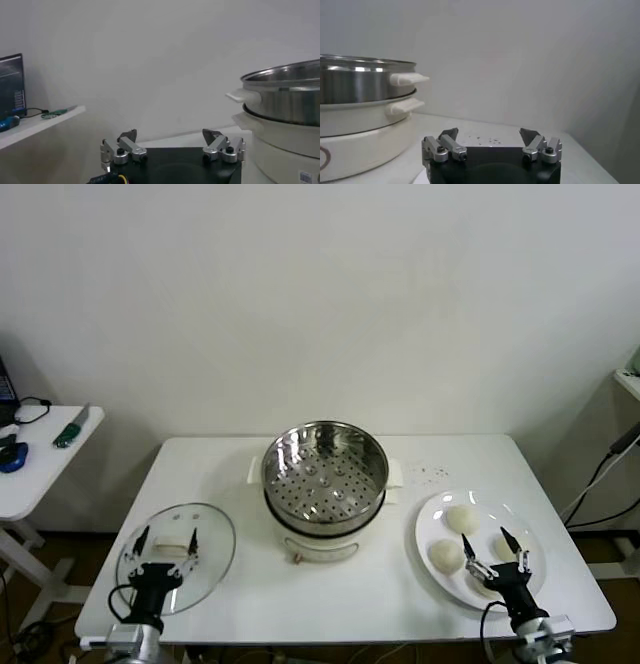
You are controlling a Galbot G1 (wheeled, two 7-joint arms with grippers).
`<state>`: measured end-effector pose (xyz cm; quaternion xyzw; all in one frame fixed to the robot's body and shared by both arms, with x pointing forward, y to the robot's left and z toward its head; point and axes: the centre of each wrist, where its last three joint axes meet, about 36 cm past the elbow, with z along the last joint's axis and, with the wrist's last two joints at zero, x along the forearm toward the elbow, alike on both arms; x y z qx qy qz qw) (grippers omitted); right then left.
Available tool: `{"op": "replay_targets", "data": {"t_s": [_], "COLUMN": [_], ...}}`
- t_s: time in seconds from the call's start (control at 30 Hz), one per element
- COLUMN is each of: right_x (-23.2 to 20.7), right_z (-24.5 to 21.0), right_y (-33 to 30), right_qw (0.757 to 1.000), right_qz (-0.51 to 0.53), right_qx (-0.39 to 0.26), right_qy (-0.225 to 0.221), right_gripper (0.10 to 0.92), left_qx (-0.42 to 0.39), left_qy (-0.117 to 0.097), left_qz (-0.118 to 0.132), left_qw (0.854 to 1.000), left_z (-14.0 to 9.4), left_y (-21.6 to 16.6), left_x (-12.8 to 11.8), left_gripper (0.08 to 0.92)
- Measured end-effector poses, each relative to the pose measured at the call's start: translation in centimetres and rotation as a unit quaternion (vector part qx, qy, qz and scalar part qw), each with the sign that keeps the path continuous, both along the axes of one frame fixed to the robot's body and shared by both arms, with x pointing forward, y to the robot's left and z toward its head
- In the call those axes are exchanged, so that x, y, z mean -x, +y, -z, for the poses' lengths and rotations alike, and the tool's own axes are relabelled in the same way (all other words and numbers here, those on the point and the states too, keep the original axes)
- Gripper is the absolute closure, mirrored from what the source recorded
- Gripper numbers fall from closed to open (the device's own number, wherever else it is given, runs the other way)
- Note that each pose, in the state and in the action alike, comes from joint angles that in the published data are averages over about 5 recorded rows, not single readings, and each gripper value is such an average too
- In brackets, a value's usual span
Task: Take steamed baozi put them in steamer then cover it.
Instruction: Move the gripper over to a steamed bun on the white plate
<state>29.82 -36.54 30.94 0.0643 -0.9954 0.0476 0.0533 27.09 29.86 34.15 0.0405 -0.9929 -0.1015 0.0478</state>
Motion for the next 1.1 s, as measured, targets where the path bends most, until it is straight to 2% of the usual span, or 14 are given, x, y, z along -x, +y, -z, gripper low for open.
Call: {"op": "replay_targets", "data": {"t_s": [0.23,0.47,0.63,0.83,1.1], "right_x": [-2.2,-6.2,-9.5,-13.3,-19.0], "right_z": [-1.6,-5.5,-9.2,-13.7,-18.3], "right_y": [-1.7,-5.7,-9.0,-12.0,-12.5], "right_qw": [0.998,0.974,0.934,0.872,0.792], "right_qz": [-0.044,-0.157,-0.242,-0.316,-0.38], "right_qx": [0.041,0.143,0.224,0.315,0.399], "right_qy": [0.012,0.074,0.136,0.204,0.265], "right_gripper": [0.2,0.2,0.2,0.2,0.2], "left_qx": [-0.008,-0.016,-0.019,-0.019,-0.018], "left_qy": [0.008,0.007,0.009,0.011,0.012], "left_qz": [0.005,0.013,0.016,0.016,0.014], "left_qw": [1.0,1.0,1.0,1.0,1.0], "left_z": [0.2,0.1,0.2,0.5,0.7], "left_y": [0.1,0.3,0.4,0.4,0.4], "left_x": [0.2,0.3,0.4,0.3,-0.1], "left_gripper": [0.177,0.177,0.177,0.177,0.177]}}
